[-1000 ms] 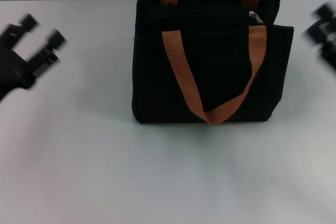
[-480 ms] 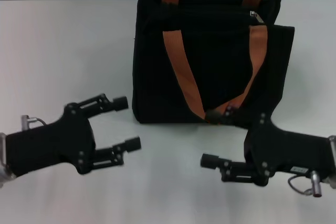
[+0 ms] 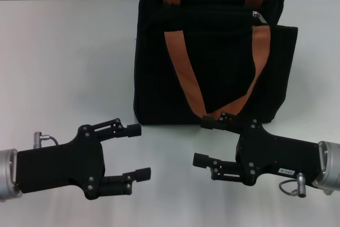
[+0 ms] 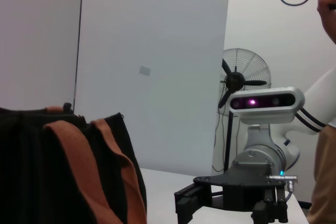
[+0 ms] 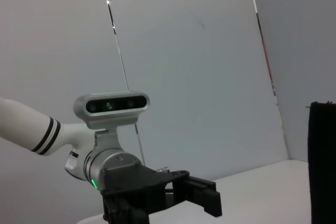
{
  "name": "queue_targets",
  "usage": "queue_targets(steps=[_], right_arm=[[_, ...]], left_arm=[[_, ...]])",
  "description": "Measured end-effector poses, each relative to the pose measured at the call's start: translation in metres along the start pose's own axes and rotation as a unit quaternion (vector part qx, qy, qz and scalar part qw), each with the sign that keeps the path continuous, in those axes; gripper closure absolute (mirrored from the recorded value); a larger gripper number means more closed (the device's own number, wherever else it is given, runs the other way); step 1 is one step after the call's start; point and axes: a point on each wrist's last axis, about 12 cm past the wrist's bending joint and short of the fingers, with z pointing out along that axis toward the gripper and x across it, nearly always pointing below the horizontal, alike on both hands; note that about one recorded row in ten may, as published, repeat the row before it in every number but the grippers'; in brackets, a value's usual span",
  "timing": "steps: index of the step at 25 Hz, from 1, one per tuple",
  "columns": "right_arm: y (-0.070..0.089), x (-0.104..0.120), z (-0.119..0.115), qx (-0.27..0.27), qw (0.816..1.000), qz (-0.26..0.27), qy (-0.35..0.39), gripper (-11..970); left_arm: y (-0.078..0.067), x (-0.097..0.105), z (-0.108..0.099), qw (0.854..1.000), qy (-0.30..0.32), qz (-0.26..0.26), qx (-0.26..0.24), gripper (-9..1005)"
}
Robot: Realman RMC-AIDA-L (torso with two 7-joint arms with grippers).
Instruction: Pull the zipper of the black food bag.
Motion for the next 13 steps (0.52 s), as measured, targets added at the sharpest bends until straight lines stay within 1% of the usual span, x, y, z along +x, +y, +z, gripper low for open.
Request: queue_targets(steps=[8, 13], right_arm=[[-0.0002, 0.0000, 0.0017, 0.000, 1.000, 0.003, -0.002, 185], [0.0003, 0.0003, 0.0021, -0.001, 1.000, 0.004, -0.003, 185]], left_arm=[[0.0002, 0.0010, 0.0016, 1.000, 0.003, 0.000, 0.000, 197], [-0.0023, 0.0017, 0.0024, 1.000, -0.001, -0.003, 0.003, 197]])
